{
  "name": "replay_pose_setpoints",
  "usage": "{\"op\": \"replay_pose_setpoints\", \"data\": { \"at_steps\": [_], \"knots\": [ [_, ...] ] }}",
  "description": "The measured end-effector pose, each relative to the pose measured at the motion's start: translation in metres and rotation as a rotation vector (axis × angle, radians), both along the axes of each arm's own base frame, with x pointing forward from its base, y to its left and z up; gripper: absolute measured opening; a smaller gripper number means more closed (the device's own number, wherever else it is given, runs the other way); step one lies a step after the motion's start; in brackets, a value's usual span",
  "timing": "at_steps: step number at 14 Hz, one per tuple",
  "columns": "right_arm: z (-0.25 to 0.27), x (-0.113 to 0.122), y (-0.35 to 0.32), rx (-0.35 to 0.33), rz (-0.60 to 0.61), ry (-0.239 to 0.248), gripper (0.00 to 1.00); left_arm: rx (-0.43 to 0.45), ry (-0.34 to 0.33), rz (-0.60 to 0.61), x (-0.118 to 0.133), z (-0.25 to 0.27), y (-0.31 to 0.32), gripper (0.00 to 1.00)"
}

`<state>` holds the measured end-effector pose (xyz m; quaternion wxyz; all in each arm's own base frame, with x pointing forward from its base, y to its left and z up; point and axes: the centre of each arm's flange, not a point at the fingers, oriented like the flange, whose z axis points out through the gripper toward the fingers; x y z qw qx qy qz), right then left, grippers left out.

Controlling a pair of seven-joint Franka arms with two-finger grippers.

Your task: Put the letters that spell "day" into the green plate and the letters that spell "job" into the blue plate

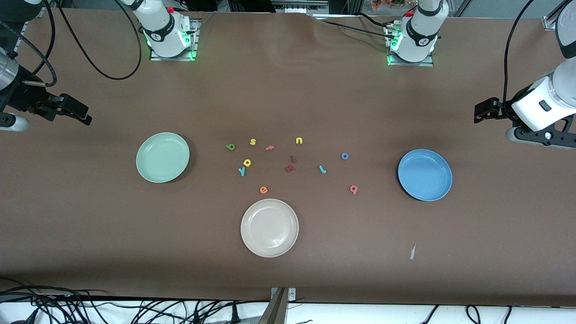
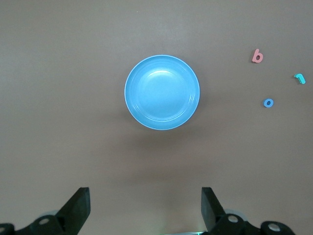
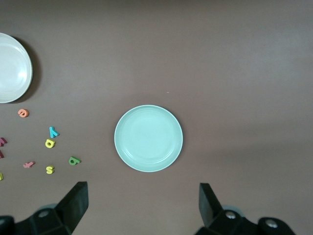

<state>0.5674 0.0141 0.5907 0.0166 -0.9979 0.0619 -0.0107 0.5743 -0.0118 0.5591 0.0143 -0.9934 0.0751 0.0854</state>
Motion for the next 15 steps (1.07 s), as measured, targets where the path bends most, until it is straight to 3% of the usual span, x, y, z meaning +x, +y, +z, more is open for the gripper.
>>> {"op": "replay_pose_setpoints", "data": {
  "at_steps": [15],
  "knots": [
    [0.0, 0.0, -0.001, 0.0, -0.001, -0.001, 1.0, -0.003, 0.008, 0.001, 0.0, -0.003, 0.012, 1.0]
  ]
}}
